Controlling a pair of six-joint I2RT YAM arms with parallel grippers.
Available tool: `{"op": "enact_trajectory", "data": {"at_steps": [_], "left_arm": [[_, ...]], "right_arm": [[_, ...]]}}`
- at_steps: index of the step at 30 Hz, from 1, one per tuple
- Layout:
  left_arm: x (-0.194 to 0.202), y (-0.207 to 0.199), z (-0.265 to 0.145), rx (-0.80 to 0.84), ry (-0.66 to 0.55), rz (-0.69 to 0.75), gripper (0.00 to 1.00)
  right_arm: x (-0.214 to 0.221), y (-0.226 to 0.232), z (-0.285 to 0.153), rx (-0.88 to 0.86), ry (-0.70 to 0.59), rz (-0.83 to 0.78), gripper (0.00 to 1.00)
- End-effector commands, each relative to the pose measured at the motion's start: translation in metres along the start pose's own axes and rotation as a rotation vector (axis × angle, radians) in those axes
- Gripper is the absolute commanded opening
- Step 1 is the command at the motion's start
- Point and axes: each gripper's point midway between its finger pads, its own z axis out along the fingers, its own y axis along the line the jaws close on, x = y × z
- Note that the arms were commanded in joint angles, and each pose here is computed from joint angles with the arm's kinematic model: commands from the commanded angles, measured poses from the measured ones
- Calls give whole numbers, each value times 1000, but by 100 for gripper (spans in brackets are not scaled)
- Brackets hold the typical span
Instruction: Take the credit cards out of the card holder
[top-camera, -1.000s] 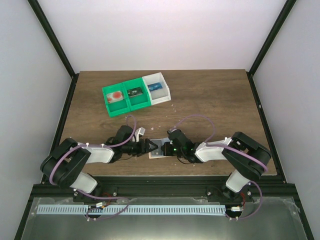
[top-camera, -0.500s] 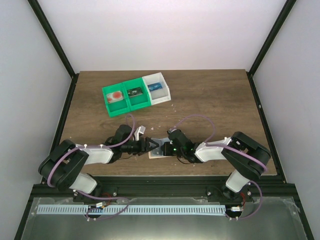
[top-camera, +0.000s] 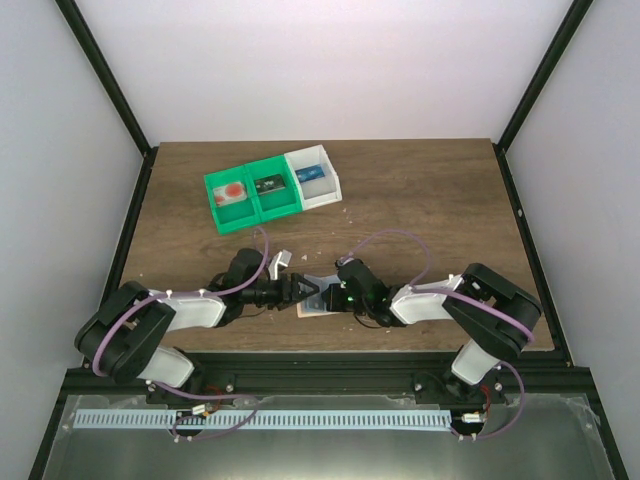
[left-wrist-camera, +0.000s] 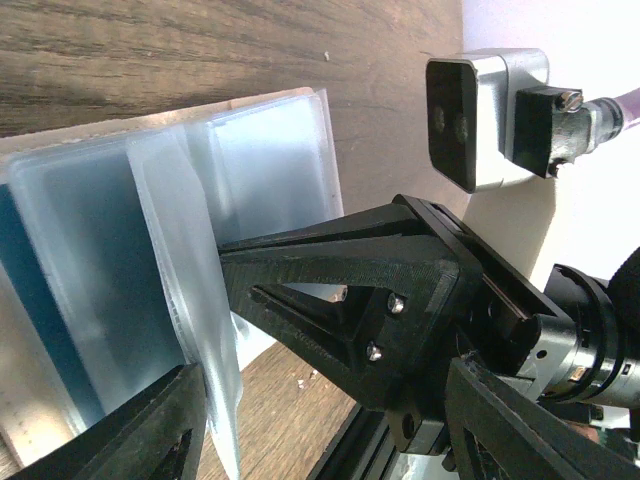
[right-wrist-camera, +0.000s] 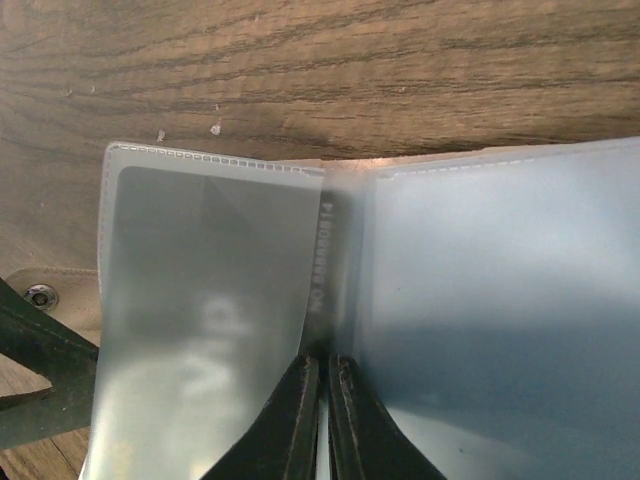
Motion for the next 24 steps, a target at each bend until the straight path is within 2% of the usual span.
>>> {"op": "enact_trajectory", "data": {"at_steps": [1,15,24], "left_arm": [[0,-16,1,63,6,39,67],[0,-30,5,106,20,51,67],[-6,-35,8,123,8,64,67]], "right_arm": [[31,-20,4,43,95,15,7],[27,-5,1,-48,73,5,10],[20,-9,-8,-18,26,-1,12]]}}
